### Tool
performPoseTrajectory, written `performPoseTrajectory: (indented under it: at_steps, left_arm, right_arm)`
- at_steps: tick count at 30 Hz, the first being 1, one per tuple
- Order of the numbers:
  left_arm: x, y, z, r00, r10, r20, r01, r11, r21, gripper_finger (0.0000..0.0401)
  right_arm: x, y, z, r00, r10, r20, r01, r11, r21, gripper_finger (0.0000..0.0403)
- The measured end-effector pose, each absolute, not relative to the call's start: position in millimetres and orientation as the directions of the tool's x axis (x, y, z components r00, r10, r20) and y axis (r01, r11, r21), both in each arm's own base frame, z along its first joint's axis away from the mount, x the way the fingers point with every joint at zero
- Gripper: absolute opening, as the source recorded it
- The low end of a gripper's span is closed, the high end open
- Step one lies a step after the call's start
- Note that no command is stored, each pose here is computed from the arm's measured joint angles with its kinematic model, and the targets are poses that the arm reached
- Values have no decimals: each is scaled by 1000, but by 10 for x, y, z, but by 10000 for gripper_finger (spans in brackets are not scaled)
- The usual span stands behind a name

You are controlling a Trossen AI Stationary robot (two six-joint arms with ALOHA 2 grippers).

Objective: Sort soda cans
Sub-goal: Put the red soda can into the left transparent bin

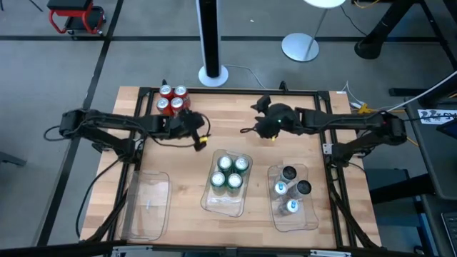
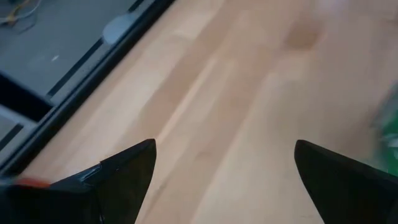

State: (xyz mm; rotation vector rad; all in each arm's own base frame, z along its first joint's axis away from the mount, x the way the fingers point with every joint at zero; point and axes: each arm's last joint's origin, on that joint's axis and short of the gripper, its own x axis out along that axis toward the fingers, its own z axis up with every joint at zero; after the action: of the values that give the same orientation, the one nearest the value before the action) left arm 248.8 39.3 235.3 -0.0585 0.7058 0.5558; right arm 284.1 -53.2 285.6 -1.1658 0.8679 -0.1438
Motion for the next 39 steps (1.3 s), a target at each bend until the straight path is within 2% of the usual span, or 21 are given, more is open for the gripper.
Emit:
performPoseTrajectory:
  at_steps: [9,15,20,26,31,39]
  left_arm:
    - [2311,835,2706,413,540,-734,-659,733,169,359]
    - [2122,1066,2905,279,555,-783,-743,641,190,352]
    - [2015,1202,2915,216,562,-799,-765,605,219,353]
    - [1952,1275,2904,179,562,-808,-729,627,274,354]
    - [1935,1333,2907,217,529,-820,-714,659,236,357]
    - [1946,1350,2894,245,497,-832,-662,713,232,397]
  right_arm:
    - [2877,-476,2520,828,-327,-456,-333,367,-868,278]
    - [2762,-458,2313,808,-319,-496,-361,398,-844,278]
    - [2678,-435,2138,798,-282,-533,-381,450,-808,278]
    - [2575,-424,2008,849,-290,-441,-313,396,-863,278]
    - [2494,-412,1947,884,-296,-362,-242,374,-895,278]
    - [2334,-398,1719,883,-329,-335,-191,399,-897,278]
